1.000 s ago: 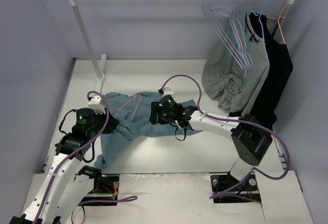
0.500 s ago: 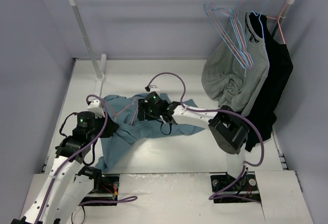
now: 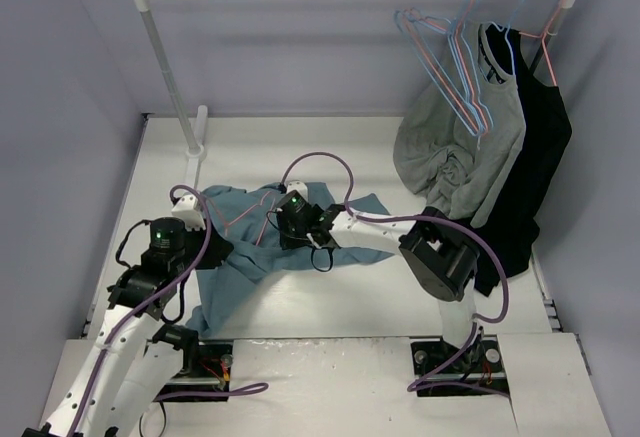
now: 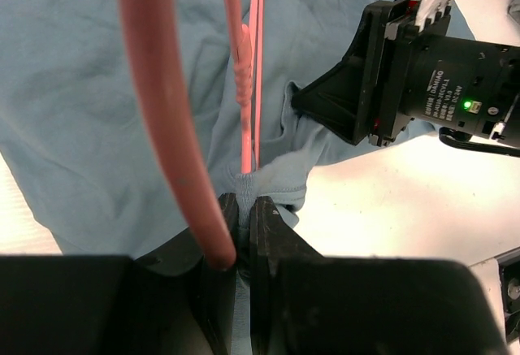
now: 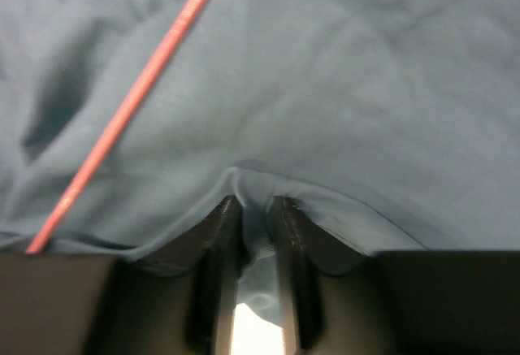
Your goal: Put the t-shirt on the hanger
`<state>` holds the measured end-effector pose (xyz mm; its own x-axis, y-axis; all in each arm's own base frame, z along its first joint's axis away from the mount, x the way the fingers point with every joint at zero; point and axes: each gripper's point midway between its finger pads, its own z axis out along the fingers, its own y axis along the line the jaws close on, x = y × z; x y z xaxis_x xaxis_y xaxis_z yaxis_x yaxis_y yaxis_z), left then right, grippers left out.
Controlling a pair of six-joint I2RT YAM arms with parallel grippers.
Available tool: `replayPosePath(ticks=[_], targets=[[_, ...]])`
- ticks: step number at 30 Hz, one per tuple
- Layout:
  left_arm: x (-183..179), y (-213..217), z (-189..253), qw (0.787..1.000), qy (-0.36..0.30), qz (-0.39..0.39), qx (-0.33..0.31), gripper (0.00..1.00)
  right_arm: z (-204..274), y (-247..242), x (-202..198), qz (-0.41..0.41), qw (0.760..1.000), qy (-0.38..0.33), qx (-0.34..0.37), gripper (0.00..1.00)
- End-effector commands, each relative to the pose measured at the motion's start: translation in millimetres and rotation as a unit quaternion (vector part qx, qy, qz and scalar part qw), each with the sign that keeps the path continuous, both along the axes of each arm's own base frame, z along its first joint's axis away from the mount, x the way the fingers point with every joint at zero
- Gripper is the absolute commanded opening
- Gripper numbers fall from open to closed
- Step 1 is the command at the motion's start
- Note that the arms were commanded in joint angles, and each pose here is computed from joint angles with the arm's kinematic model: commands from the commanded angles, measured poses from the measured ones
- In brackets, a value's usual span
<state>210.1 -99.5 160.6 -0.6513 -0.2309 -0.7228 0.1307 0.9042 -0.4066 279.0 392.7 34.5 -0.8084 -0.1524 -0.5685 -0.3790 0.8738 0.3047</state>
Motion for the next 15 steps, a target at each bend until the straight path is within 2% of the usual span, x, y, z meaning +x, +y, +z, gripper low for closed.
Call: replayPosePath(ticks=[1, 2, 3, 5, 9, 15], targets=[[10, -9, 40, 0.998, -0.064, -0.027, -0.011, 0.0, 25, -12, 8, -0.009, 0.999, -0.044, -0.008, 0.22], [10, -9, 44, 0.997, -0.071, -0.032, -0.009, 0.0, 28, -16, 10, -0.014, 0.998, -0.053, -0.016, 0.19], [10, -10, 46, 0.996, -0.075, -0.036, -0.009, 0.0, 34, -20, 13, -0.015, 0.998, -0.061, -0.017, 0.1], [10, -14, 54, 0.995, -0.09, -0.049, -0.012, 0.0, 36, -28, 15, -0.012, 0.997, -0.071, -0.027, 0.0], [6, -23, 67, 0.989, -0.119, -0.086, -0.02, 0.0, 44, -46, 21, -0.019, 0.996, -0.083, -0.034, 0.0], [-10, -36, 85, 0.974, -0.169, -0.148, -0.031, 0.0, 59, -104, 51, -0.07, 0.993, -0.091, -0.021, 0.0]])
